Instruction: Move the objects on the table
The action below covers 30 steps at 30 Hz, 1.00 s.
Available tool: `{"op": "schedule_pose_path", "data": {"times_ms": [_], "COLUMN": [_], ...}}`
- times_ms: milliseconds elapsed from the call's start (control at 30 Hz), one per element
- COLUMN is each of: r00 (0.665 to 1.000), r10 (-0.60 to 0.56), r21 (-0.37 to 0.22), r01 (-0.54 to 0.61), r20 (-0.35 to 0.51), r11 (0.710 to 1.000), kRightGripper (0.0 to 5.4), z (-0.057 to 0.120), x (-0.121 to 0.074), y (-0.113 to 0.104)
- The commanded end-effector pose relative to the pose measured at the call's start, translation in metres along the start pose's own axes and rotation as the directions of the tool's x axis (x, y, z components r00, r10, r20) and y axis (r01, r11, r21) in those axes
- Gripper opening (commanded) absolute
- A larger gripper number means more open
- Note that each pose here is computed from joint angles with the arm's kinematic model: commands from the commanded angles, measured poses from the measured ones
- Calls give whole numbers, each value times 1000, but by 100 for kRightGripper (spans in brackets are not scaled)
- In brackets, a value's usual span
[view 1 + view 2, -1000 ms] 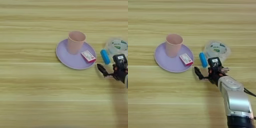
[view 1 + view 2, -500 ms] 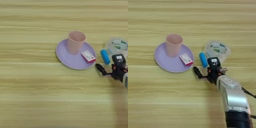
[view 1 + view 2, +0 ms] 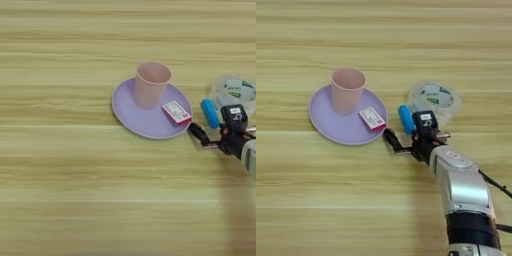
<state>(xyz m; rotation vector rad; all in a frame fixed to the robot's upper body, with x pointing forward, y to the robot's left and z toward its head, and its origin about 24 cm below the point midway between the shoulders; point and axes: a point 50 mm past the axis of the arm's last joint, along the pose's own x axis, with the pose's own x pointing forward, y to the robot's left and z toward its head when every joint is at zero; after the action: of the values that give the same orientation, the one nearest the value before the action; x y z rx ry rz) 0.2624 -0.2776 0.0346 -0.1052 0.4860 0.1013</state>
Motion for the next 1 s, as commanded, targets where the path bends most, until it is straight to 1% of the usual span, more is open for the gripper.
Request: {"op": "schedule_pose_path", "data": {"times_ms": [33, 167, 267, 367, 400, 433, 500, 533, 767, 833, 1000], "r00": [998, 998, 998, 998, 998, 998, 998, 998, 998, 998, 998], "r10": [-18, -14, -15, -15, -14, -15, -15, -14, -15, -16, -16], "r21": [-40, -39, -39, -38, -38, -38, -38, -38, -37, -36, -36], "r01": [21, 17, 17, 18, 17, 17, 17, 17, 18, 19, 18], "r20": [67, 65, 65, 64, 64, 65, 65, 65, 66, 66, 68], "r11": [999, 999, 999, 999, 999, 999, 999, 999, 999, 999, 999], "kRightGripper": [500, 443, 421, 379, 379, 356, 344, 326, 256, 221, 159], "z": [21, 20, 20, 19, 19, 19, 19, 19, 19, 19, 19], "x": [2, 2, 3, 3, 3, 3, 3, 3, 3, 3, 3], "y": [-5, -5, -5, -5, -5, -5, -6, -6, -6, -6, -6]}}
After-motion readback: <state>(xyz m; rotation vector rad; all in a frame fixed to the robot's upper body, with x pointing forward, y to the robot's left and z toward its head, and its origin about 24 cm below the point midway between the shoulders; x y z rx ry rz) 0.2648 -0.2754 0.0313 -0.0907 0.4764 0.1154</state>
